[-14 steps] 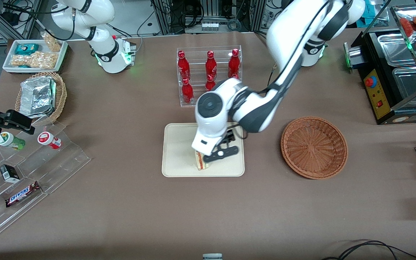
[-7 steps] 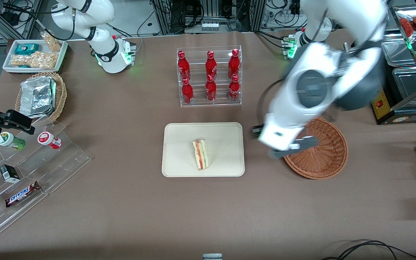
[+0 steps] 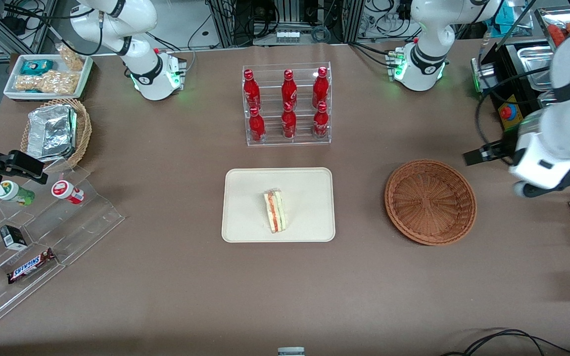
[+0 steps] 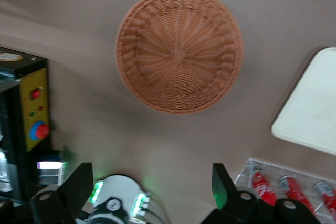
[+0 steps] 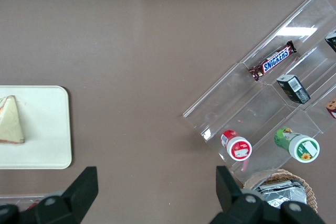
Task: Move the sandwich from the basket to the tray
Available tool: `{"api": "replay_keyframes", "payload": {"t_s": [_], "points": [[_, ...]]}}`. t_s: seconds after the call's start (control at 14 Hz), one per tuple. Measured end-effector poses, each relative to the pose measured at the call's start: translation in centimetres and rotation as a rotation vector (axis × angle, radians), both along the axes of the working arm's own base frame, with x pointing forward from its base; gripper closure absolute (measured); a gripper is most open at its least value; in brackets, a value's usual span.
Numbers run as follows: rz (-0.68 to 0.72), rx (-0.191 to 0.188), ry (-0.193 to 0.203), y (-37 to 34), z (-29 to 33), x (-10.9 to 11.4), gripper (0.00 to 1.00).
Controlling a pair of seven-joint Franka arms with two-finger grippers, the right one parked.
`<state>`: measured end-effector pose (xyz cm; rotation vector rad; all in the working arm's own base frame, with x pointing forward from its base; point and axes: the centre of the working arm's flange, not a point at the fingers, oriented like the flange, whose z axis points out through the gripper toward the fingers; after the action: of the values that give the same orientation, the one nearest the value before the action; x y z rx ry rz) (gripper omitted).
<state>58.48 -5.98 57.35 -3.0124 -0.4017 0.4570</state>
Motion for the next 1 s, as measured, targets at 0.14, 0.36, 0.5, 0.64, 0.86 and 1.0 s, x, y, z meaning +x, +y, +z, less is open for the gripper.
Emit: {"api": "replay_keyframes", "payload": {"t_s": [0.14, 0.36, 0.5, 0.64, 0.86, 1.0], "points": [[-0.052, -0.022, 0.007, 2.6, 0.8, -0.5, 0.00], [-0.043, -0.027, -0.014, 5.7, 2.8, -2.3, 0.00], [-0.044, -0.019, -0.073, 5.7, 4.7, -3.5, 0.00], [-0.057, -0.013, -0.113, 4.9, 6.0, -4.4, 0.00], [-0.064, -0.009, -0.154, 4.2, 7.1, -5.6, 0.00], [-0.065, -0.009, -0.153, 4.2, 7.2, -5.8, 0.00]]}}
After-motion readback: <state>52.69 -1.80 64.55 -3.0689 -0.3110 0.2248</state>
